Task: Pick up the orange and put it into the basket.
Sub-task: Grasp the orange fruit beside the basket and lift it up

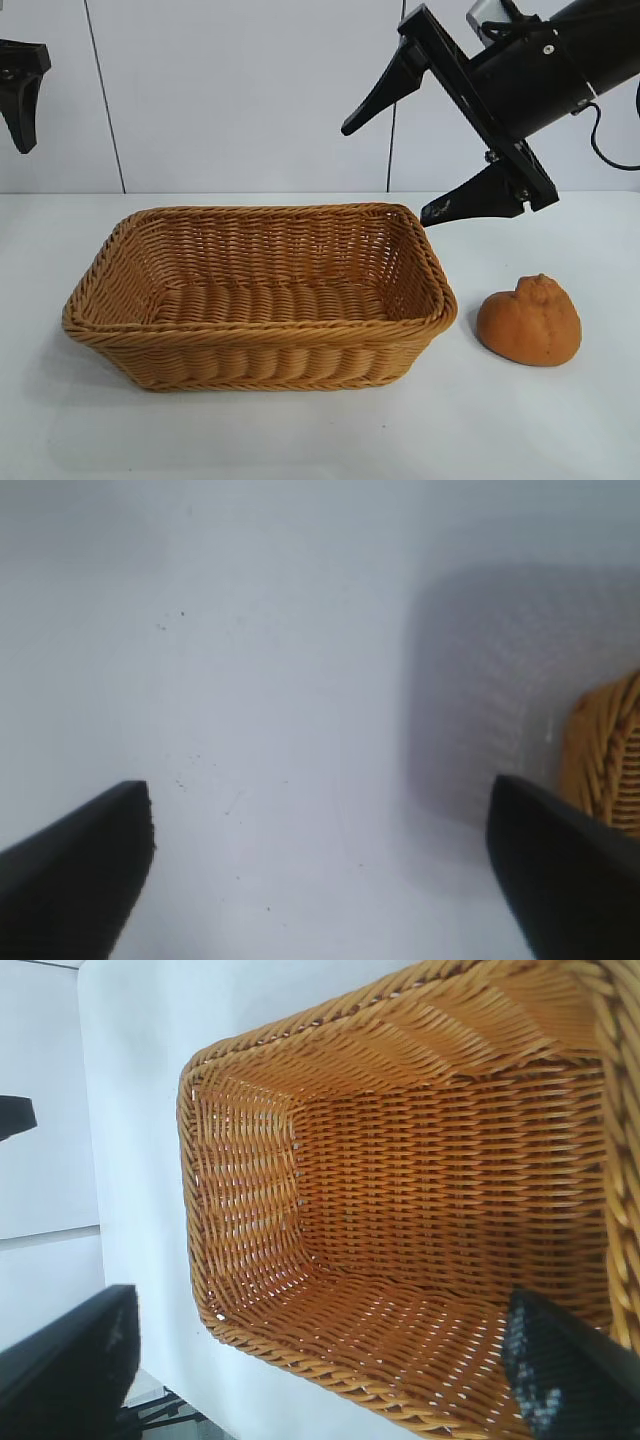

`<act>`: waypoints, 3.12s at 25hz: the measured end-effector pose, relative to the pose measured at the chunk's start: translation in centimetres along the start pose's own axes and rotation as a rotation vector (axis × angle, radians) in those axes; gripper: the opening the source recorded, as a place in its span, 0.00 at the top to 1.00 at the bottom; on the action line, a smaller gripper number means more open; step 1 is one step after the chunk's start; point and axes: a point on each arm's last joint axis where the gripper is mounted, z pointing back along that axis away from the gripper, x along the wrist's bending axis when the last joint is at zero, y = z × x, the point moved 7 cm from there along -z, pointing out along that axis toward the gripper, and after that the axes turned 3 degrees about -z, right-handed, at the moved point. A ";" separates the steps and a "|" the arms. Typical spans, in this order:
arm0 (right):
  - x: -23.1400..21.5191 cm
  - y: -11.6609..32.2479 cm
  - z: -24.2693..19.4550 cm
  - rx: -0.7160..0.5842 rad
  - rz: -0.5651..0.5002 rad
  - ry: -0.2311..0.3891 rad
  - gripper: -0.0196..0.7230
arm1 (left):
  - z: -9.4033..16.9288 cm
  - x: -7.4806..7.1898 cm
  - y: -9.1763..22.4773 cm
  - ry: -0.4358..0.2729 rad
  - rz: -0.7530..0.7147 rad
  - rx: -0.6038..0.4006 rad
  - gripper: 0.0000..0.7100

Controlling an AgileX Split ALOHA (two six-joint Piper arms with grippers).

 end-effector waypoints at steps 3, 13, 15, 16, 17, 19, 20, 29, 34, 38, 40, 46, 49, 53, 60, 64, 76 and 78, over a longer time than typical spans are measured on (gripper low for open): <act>0.0 0.0 0.0 0.000 0.000 0.000 0.06 | 1.5 -0.1 0.8 0.007 0.003 -0.018 0.09; 0.0 0.0 0.0 0.001 0.001 0.000 0.06 | 5.1 0.3 11.0 0.006 -0.031 0.044 0.09; 0.0 0.0 0.0 0.002 0.002 0.002 0.06 | 5.8 0.4 13.5 0.006 -0.032 0.044 0.09; 0.0 0.0 0.0 0.002 0.002 0.002 0.06 | 6.2 0.4 14.9 0.006 -0.031 0.042 0.09; 0.0 0.0 0.0 0.002 0.003 0.002 0.06 | 6.7 0.5 16.0 0.006 -0.031 0.031 0.09; 0.0 0.0 0.0 0.003 0.003 0.002 0.06 | 7.0 0.5 18.6 0.006 -0.031 0.030 0.09; 0.0 0.0 0.0 0.003 0.003 0.002 0.06 | 7.2 0.6 19.8 0.006 -0.031 0.024 0.09; 0.0 0.1 0.0 0.006 0.004 0.002 0.06 | 7.5 0.8 28.1 0.009 -0.030 -0.142 0.09; 0.0 0.3 0.0 0.017 0.005 0.000 0.06 | 7.9 0.9 30.9 0.013 -0.027 -0.302 0.09; 0.0 0.3 0.0 0.021 0.005 -0.001 0.06 | 8.7 0.8 32.0 0.023 -0.023 -0.447 0.09; 0.0 0.4 0.0 0.025 0.012 -0.002 0.06 | 9.2 0.7 32.4 0.031 -0.021 -0.504 0.09; -0.1 0.7 0.5 0.039 0.070 0.025 0.06 | 10.8 0.7 33.5 0.038 -0.019 -0.661 0.09; 0.0 0.7 1.0 0.058 0.101 0.057 0.06 | 11.7 0.7 34.3 0.040 -0.018 -0.751 0.09; 0.3 0.2 1.9 0.083 0.145 0.114 0.06 | 12.6 0.8 35.4 0.041 -0.018 -0.855 0.09; -1.1 -1.1 3.9 0.097 0.211 0.323 0.06 | 12.7 0.8 35.4 0.041 -0.018 -0.861 0.09; -4.0 -1.3 5.5 0.129 0.227 0.493 0.06 | 12.7 0.8 35.4 0.041 -0.018 -0.861 0.09; -9.0 -3.4 7.3 0.115 0.102 0.575 0.06 | 12.7 0.8 35.4 0.041 -0.018 -0.861 0.09; -9.8 -3.6 6.3 0.123 0.088 0.575 0.06 | 12.7 0.8 35.4 0.041 -0.018 -0.861 0.09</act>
